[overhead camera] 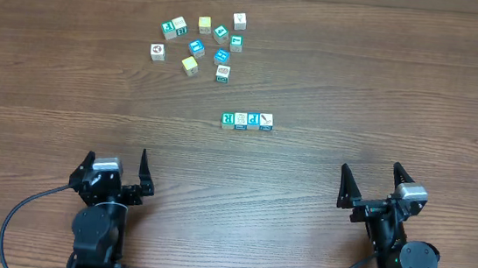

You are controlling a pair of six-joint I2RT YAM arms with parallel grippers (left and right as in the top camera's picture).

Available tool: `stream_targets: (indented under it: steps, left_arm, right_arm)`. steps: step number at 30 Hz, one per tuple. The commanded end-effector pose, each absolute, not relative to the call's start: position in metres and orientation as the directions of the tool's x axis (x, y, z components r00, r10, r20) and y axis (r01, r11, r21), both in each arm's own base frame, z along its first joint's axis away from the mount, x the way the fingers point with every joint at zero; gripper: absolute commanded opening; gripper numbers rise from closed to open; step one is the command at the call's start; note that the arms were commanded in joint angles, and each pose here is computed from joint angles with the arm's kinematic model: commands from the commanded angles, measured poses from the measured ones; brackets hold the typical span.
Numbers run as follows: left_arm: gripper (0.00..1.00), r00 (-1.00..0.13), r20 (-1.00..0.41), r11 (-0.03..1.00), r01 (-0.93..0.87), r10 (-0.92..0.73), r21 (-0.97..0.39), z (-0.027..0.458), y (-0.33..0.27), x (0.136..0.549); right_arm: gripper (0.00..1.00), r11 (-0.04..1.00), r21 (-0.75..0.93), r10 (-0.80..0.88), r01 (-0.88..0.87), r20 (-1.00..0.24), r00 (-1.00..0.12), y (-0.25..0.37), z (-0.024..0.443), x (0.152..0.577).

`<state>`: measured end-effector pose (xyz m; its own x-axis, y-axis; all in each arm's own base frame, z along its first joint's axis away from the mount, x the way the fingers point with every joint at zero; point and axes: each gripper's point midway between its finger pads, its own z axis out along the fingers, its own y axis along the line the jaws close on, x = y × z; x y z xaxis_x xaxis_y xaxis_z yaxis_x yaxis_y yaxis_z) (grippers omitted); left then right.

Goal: Form a horizontal line

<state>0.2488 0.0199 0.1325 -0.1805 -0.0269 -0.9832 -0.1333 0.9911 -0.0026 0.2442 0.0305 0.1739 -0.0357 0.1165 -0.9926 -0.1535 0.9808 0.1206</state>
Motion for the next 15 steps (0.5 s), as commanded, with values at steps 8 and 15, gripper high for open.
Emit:
stream_targets:
  steps: [8,15]
  left_arm:
    - [1.0,-0.074,-0.996,0.991,-0.126,0.044,0.053,0.158,0.02,0.245]
    - [1.0,-0.067,-0.997,0.992,-0.12,0.04,0.048,0.159,0.019,0.245]
  right_arm:
    - [1.0,0.981,0.123,0.119,-0.152,-0.992,-0.035,0.03,0.171,0.244]
    - [1.0,0.981,0.123,0.119,-0.152,-0.992,-0.035,0.03,0.171,0.244]
